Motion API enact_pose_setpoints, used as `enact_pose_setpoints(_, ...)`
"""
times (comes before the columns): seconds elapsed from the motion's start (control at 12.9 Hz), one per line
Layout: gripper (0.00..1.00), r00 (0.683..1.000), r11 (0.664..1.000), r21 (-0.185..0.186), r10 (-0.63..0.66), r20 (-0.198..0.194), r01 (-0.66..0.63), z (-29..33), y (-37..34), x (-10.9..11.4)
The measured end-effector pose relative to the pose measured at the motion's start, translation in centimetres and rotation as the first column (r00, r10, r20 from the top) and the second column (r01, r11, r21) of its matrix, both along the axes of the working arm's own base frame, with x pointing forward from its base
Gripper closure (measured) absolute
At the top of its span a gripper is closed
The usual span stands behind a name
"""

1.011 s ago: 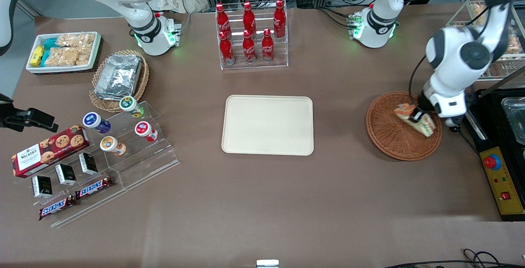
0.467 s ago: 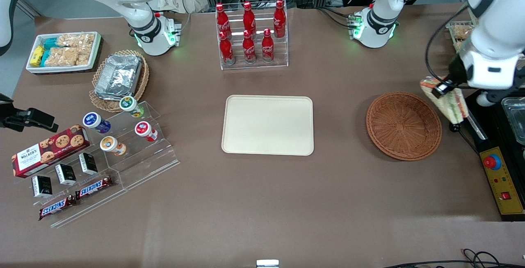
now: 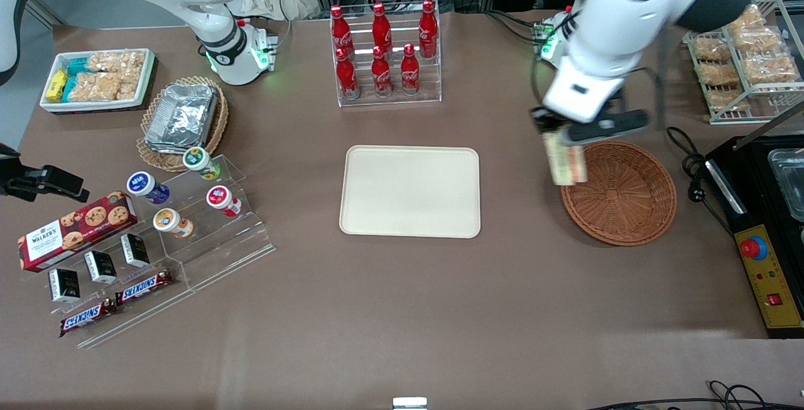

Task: Place sandwich from basket to tray
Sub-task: 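Lift the sandwich and carry it with the left gripper over the cream tray, then lower the sandwich onto the tray and open the left gripper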

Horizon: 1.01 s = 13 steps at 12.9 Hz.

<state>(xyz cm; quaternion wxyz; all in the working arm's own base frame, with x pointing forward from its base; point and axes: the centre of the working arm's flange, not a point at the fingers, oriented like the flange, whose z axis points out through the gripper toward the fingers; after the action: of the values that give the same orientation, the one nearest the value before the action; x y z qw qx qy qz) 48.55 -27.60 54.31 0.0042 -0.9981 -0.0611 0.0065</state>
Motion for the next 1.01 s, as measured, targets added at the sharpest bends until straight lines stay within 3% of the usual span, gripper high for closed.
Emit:
enact_pose_setpoints(0.31, 0.79, 0.993, 0.989, -0.096, -0.107, 0.041, 0.110, -11.5, -6.2, -1.1)
enact_pose_setpoints(0.47, 0.79, 0.988, 0.980, -0.123, -0.150, 0.038, 0.154, -17.4, -8.1, -2.6)
enact_pose_setpoints(0.86, 0.79, 0.962, 0.958, -0.091, -0.274, 0.002, 0.273, -27.8, -9.7, -3.1)
enact_pose_setpoints(1.01, 0.79, 0.963, 0.960, -0.076, -0.271, 0.007, 0.271, -30.2, -10.0, -3.2)
